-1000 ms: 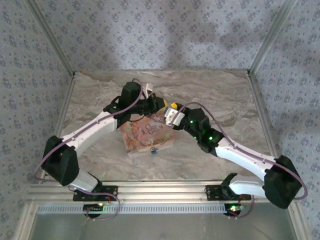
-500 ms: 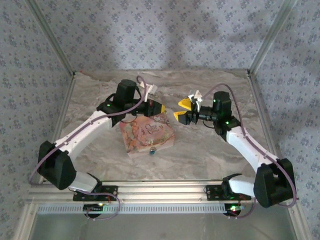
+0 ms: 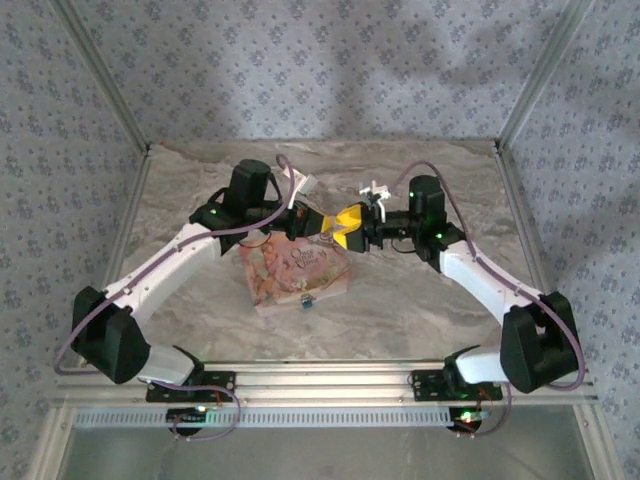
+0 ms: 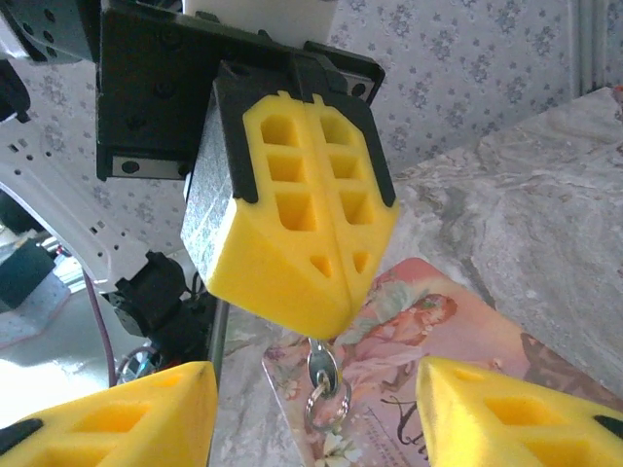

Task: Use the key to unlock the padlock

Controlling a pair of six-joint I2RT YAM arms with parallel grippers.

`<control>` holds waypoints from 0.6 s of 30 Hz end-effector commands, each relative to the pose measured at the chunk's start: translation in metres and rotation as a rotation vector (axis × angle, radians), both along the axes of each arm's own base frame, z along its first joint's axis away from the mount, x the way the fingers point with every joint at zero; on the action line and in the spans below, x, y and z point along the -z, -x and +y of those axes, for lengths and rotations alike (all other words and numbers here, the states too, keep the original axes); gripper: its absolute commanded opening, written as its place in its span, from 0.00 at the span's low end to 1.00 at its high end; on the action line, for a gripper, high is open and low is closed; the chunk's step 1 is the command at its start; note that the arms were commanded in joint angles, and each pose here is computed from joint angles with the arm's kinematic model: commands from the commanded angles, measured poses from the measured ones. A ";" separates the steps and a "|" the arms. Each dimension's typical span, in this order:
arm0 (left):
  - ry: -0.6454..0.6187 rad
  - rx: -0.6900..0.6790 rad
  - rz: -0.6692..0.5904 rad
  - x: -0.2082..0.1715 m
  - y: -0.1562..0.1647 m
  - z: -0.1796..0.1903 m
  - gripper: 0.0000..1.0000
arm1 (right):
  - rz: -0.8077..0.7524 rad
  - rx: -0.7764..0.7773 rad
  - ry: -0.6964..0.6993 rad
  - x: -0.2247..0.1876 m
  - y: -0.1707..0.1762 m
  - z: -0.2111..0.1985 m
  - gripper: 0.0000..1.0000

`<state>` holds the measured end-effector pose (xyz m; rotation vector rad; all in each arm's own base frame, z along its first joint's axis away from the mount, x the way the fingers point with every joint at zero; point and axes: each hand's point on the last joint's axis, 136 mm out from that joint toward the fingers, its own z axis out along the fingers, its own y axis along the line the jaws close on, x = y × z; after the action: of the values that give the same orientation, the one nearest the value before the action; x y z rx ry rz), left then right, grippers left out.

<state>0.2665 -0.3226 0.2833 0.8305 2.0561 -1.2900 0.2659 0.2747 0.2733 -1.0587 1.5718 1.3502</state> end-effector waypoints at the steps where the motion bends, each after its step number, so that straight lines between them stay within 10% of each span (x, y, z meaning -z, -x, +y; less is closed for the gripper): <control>1: 0.035 0.034 -0.047 -0.016 0.007 0.000 0.00 | -0.003 -0.052 -0.009 -0.008 0.006 0.006 0.54; 18: 0.028 0.023 -0.044 -0.013 0.004 0.001 0.00 | 0.026 -0.076 0.026 0.001 0.012 0.010 0.19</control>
<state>0.2635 -0.3234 0.2846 0.8419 2.0512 -1.3087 0.2570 0.2839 0.2657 -1.1103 1.5964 1.3855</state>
